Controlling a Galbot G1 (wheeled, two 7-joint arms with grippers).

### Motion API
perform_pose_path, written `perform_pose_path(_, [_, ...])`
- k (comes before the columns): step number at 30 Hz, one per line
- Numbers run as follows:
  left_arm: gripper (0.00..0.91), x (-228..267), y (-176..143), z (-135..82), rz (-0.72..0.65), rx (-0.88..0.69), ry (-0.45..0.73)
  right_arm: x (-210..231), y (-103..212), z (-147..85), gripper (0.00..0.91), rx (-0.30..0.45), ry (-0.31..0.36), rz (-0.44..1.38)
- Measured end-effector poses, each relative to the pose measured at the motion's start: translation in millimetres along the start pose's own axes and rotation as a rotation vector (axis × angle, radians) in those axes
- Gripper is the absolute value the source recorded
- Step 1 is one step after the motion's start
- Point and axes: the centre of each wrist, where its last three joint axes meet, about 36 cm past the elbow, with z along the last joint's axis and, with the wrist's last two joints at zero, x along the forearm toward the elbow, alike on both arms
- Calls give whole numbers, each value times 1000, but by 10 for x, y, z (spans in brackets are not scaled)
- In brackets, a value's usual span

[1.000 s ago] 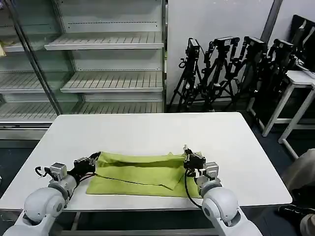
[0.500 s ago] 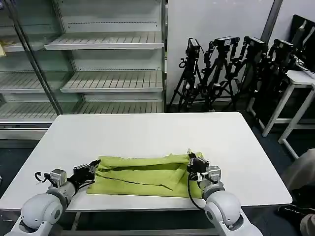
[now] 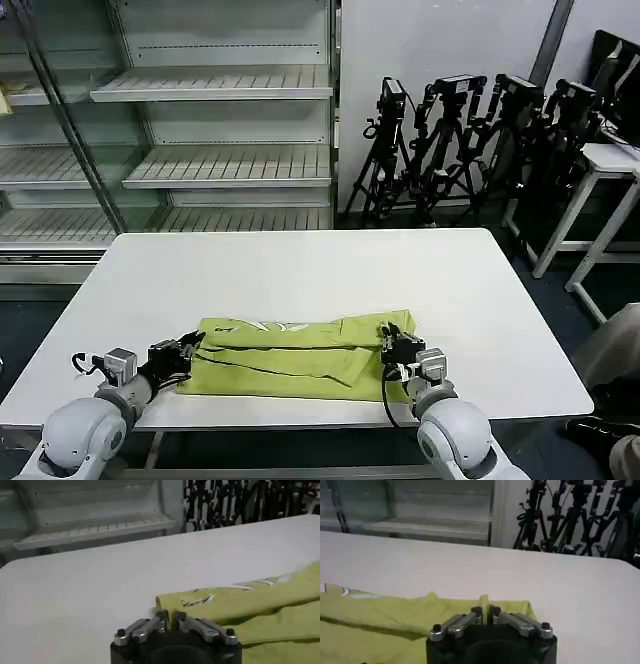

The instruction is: Fold and organize the clothes.

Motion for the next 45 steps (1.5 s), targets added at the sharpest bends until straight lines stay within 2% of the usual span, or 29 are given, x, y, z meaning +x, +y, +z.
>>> perform_pose_path(7, [907, 79, -176, -62, -38, 54, -35, 119, -23, -48, 907, 1, -41, 6])
perform_pose_path(17, [907, 33, -443, 41, -136, 177, -17, 286, -39, -45, 907, 11, -75, 17])
perform_pose_path(18, [232, 22, -462, 56, -142, 186, -13, 295, -39, -36, 907, 11, -75, 18])
perform_pose_path(19, [50, 10, -480, 71, -146, 196, -9, 302, -41, -27, 907, 11, -76, 20])
perform_pose_path(20, [20, -3, -497, 87, -152, 205, -5, 308, -41, -18, 907, 11, -76, 21])
perform_pose_path(29, [20, -88, -596, 206, -184, 262, 21, 362, -28, 5, 907, 14, -82, 24])
perform_pose_path(45, [10, -43, -770, 279, -178, 289, 36, 354, 29, 30, 907, 14, -83, 17])
